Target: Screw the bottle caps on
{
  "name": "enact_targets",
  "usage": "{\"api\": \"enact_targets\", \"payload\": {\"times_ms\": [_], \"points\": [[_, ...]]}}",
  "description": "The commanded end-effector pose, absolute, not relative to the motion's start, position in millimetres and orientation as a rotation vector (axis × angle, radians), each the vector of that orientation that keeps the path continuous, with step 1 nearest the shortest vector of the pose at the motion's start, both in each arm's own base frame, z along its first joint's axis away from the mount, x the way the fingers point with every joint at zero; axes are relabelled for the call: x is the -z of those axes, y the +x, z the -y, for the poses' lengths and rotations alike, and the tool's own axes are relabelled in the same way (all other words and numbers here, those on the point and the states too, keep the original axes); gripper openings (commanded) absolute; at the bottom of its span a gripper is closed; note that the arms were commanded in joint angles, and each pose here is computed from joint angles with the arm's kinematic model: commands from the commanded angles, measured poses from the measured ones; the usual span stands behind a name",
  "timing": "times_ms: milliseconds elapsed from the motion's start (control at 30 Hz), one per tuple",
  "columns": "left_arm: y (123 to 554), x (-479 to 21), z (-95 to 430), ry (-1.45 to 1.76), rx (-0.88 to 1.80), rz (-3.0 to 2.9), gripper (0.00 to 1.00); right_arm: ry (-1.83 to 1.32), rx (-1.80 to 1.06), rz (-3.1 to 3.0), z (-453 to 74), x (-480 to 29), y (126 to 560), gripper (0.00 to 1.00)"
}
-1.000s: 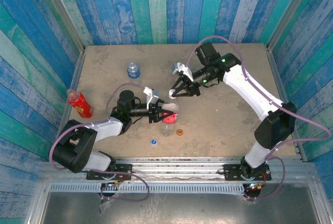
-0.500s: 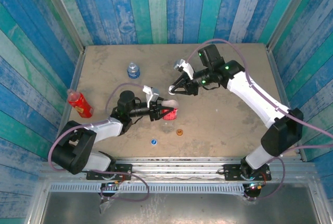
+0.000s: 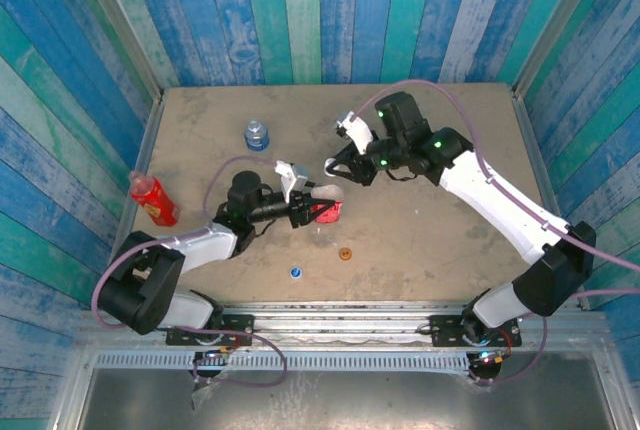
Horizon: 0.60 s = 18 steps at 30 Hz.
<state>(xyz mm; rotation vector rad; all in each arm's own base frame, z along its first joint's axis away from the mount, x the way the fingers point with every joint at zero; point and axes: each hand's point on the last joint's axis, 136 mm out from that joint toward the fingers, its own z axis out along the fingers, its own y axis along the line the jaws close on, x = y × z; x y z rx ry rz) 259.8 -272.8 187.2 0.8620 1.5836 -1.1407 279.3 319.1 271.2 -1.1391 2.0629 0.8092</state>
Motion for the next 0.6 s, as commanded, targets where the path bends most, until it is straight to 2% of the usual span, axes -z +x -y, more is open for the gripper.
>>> {"api": "enact_targets", "payload": {"times_ms": [0, 567], "points": [[277.0, -267.1, 277.7, 0.853, 1.045, -1.276, 0.51, -1.243, -0.643, -2.424, -295.4, -192.8, 242.0, 0.29], [279.5, -262.2, 267.5, 0.8, 0.965, -1.226, 0.54, -0.911, -0.623, -2.609, -296.5, -169.0, 257.3, 0.29]]}}
